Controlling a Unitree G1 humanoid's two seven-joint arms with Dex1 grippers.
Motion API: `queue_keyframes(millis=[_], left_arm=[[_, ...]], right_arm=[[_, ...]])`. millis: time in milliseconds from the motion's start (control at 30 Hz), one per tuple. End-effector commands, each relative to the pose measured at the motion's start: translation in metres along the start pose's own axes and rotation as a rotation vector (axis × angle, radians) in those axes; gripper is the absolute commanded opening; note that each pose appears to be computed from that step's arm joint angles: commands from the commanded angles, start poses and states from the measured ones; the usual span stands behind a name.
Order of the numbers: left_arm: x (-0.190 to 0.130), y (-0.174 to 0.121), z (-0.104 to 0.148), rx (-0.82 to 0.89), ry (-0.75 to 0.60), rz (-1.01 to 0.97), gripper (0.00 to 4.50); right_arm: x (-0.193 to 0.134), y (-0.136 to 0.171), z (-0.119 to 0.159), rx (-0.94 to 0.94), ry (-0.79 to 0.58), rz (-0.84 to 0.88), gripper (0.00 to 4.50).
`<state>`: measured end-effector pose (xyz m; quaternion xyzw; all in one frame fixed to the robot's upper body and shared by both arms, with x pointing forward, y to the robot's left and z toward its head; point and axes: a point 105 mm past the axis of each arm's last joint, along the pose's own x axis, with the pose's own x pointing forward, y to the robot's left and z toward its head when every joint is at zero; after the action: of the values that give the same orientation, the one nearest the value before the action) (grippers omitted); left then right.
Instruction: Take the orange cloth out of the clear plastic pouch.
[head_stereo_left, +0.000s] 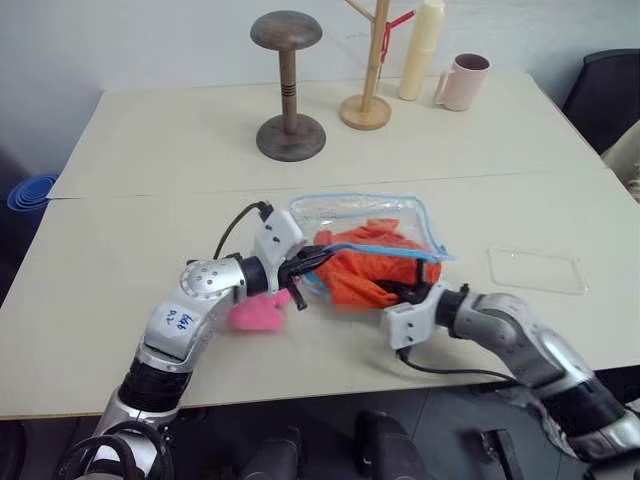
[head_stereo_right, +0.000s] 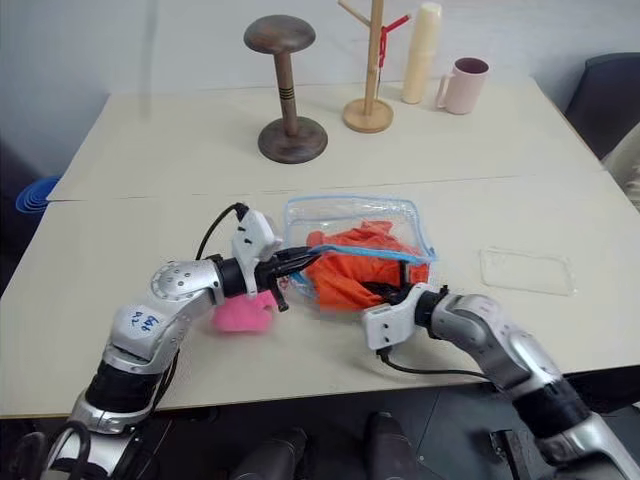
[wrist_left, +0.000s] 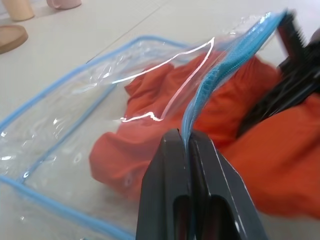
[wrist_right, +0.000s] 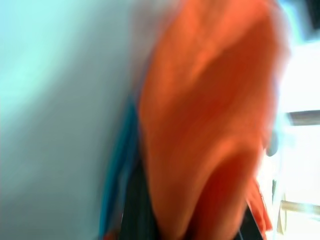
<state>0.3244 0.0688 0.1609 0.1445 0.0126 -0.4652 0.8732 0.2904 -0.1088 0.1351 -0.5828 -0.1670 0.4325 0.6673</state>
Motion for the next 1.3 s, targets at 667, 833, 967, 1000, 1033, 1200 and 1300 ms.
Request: queue_keyframes(millis=[667,833,967,1000,1033,1200,1300], left_arm=[[-0.062,-0.018,-0.022,0.294,0.197,-0.245,0.00],[-0.055,-0.020,-0.016,0.268,0.165,-0.238,0.00],[-0.051,-0.017,-0.013,0.272,0.155,-0.232,1.00],[-0.052,-0.017,-0.011,0.267,0.149,-0.234,1.27],[-0.052,-0.016,-0.008,0.259,0.137,-0.232,1.58],[-0.066,-0.011,0.005,0.164,0.082,-0.240,3.20],[-0.087,0.003,0.028,0.033,-0.030,-0.210,4.15]], right_arm=[[-0.132,-0.008,-0.098,0.035,0.464,0.015,0.06],[-0.102,-0.010,-0.104,0.084,0.443,-0.038,0.06],[-0.096,-0.008,-0.114,0.158,0.472,-0.045,1.30],[-0.097,-0.009,-0.116,0.174,0.472,-0.047,1.62],[-0.098,-0.011,-0.116,0.195,0.469,-0.051,1.97],[-0.117,-0.021,-0.108,0.438,0.423,-0.103,3.74],[-0.139,-0.029,-0.093,0.675,0.350,-0.129,4.50]])
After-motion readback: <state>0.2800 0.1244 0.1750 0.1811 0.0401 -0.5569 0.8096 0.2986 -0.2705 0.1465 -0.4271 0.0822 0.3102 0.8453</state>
